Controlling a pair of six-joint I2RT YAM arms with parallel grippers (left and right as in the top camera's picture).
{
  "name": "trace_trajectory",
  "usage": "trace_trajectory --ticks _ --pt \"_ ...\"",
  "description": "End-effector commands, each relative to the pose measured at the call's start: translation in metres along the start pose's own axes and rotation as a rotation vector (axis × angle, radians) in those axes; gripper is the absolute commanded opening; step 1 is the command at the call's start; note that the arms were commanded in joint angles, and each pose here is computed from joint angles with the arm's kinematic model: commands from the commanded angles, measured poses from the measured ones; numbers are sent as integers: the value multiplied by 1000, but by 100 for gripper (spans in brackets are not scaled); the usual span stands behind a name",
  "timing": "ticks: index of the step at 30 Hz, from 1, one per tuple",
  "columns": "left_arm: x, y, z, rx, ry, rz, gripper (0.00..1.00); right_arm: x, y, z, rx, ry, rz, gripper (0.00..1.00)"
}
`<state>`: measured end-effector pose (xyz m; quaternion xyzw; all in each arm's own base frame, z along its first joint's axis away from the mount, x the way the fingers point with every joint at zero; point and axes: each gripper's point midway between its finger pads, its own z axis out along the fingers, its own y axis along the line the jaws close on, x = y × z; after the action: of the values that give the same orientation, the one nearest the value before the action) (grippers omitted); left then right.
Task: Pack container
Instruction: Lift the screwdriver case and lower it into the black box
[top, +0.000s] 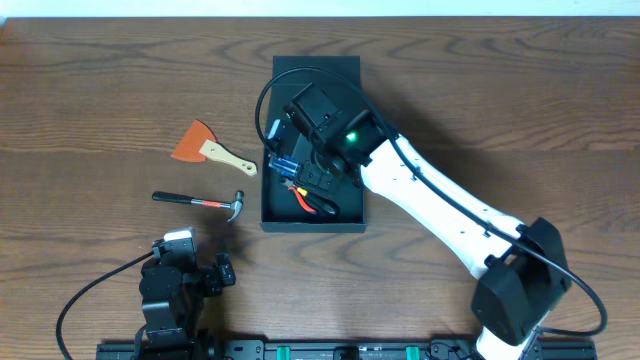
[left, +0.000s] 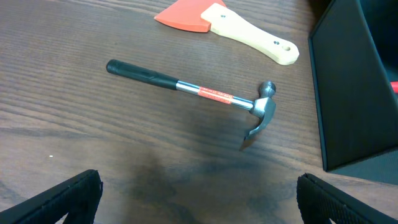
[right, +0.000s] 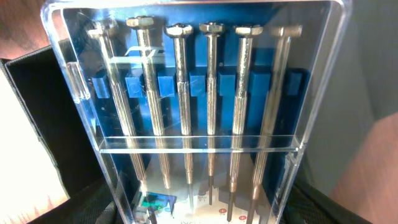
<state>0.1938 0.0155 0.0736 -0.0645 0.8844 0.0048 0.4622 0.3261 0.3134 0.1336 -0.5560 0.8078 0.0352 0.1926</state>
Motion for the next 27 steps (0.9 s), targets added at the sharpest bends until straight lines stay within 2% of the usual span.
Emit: trace_trajectory --ticks 1,6,13,16,19,24,27 --pt "5 2 2 -11 14 8 98 3 9 30 -56 46 17 55" --pt "5 2 2 -11 14 8 98 14 14 68 -83 106 18 55" --pt "5 2 2 -10 14 8 99 23 16 96 -96 145 21 56" --pt "5 2 2 -10 14 8 99 24 16 99 -98 150 21 60" --pt "5 2 2 -10 14 8 99 23 15 99 -95 145 21 69" --pt "5 2 2 -11 14 8 99 23 15 99 -94 142 21 75" --pt "5 2 2 -11 14 8 99 23 15 99 -94 143 21 85"
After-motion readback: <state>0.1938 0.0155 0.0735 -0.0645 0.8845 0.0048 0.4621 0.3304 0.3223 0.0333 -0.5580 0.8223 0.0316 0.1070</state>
